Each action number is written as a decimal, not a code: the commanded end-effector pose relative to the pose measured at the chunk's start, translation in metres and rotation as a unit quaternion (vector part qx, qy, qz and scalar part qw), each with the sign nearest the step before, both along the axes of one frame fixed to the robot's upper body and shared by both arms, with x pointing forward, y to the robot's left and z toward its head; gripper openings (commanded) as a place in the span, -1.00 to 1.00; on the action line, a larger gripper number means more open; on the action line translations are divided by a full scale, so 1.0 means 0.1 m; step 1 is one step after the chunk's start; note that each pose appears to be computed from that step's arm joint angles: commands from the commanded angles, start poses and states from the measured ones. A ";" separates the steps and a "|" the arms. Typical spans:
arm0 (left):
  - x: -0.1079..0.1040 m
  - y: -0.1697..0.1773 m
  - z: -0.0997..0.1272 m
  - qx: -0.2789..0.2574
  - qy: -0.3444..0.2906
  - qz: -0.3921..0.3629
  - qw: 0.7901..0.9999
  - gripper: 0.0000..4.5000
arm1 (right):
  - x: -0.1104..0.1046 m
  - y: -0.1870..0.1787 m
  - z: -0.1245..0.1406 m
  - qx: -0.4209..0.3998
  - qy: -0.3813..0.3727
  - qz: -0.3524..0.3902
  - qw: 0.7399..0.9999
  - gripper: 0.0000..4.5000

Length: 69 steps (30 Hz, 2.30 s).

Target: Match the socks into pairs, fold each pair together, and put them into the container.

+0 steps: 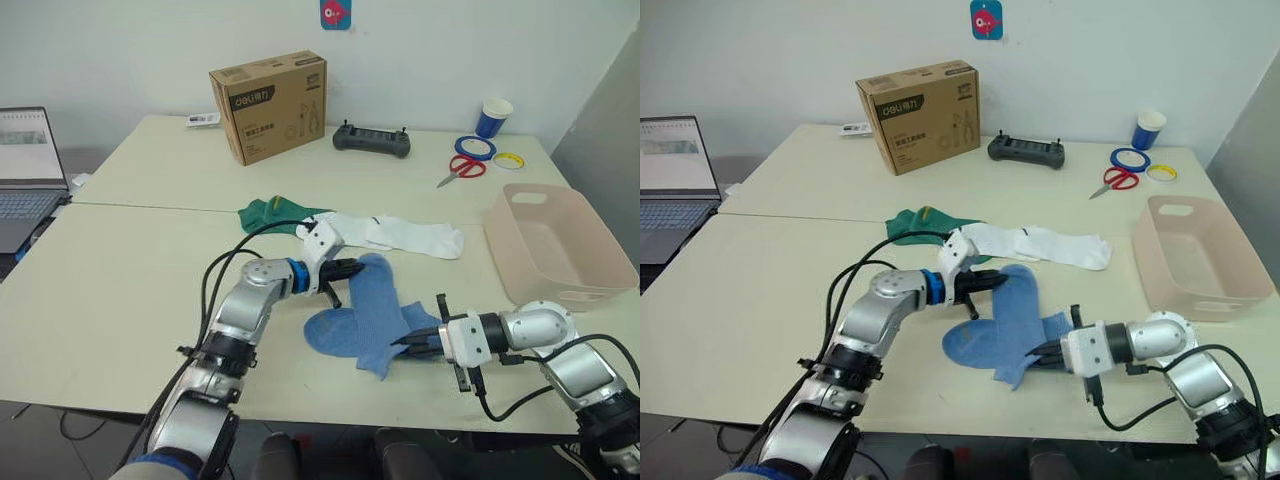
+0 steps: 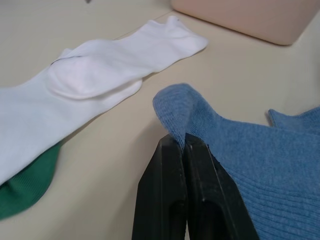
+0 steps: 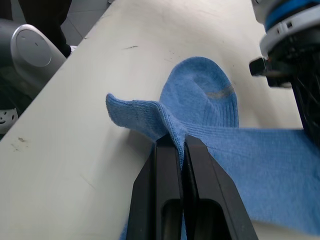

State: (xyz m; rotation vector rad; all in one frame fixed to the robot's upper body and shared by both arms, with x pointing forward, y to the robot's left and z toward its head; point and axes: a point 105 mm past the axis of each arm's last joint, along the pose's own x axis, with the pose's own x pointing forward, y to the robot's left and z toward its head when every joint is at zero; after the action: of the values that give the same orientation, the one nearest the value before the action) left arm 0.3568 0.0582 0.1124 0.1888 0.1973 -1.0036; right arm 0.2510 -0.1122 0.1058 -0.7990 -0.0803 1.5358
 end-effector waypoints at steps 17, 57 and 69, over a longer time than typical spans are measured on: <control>-0.37 0.08 -0.01 -0.015 -0.001 0.059 0.998 -0.80 | 0.09 -0.13 0.04 0.021 0.023 -0.010 0.999 -0.25; 0.21 0.10 -0.03 0.076 -0.052 -0.066 0.994 0.57 | -0.45 -0.12 -0.12 0.172 0.449 -0.371 0.794 1.00; 0.19 0.08 -0.08 0.069 -0.036 -0.064 0.995 0.05 | -0.35 -0.13 -0.13 0.161 0.444 -0.381 0.794 0.60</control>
State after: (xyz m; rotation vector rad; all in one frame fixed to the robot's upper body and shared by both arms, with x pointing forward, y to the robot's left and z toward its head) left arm 0.3761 0.0688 0.0971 0.3762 0.2210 -1.1082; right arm 0.2142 -0.1247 0.0876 0.2469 0.6306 0.9256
